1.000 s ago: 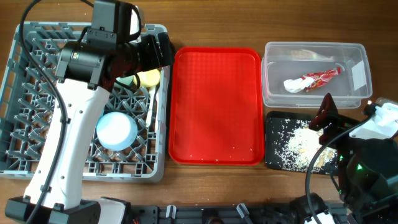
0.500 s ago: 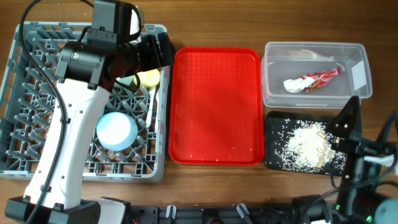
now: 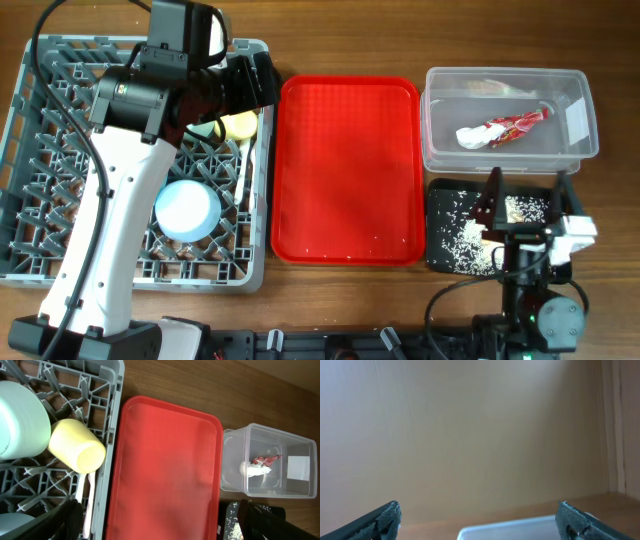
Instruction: Sort waste into correct bins and load items into the dishwasher rack
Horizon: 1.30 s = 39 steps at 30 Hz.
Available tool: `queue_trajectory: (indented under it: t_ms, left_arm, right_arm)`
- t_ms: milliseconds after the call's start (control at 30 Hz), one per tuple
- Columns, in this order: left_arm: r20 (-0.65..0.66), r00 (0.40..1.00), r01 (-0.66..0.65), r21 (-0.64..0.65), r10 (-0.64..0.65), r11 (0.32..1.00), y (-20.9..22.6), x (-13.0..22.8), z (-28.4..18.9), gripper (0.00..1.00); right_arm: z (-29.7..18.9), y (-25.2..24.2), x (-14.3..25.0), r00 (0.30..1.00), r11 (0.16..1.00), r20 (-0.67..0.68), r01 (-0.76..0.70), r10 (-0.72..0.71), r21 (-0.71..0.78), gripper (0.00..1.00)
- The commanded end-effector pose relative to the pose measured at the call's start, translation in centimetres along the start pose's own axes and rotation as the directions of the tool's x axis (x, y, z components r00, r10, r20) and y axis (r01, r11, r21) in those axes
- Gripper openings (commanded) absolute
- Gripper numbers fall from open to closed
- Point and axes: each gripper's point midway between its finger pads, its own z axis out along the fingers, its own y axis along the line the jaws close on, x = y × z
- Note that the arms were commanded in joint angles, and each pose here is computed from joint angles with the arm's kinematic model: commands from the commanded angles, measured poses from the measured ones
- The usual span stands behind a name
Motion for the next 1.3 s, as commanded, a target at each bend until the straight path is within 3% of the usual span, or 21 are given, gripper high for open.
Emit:
queue_trajectory:
  t_ms: [0, 233, 400, 500, 1267]
  left_arm:
    - [0.019, 1.0, 0.007, -0.005, -0.007, 1.0, 0.0, -0.4, -0.3, 1.0]
    - [0.019, 1.0, 0.007, -0.005, -0.007, 1.0, 0.0, -0.4, -0.3, 1.0]
    - [0.019, 1.0, 0.007, -0.005, -0.007, 1.0, 0.0, -0.4, -0.3, 1.0]
    - [0.019, 1.0, 0.007, -0.005, -0.007, 1.0, 0.0, -0.4, -0.3, 1.0]
    - [0.019, 1.0, 0.007, -0.005, -0.007, 1.0, 0.0, -0.4, -0.3, 1.0]
  right_arm:
    - [-0.2, 0.3, 2.0, 0.999, 0.999, -0.029, 0.022, -0.023, -0.032, 1.0]
    - [-0.5, -0.5, 7.1, 0.987, 0.999, -0.16, 0.031, -0.033, -0.016, 1.0]
    - [-1.2, -0.6, 10.1, 0.946, 0.986, -0.28, 0.155, -0.166, -0.061, 1.0]
    - [-1.2, -0.2, 10.3, 0.925, 0.963, -0.27, 0.244, -0.268, -0.117, 1.0]
    - [-1.2, -0.2, 10.2, 0.925, 0.963, -0.27, 0.242, -0.265, -0.116, 1.0]
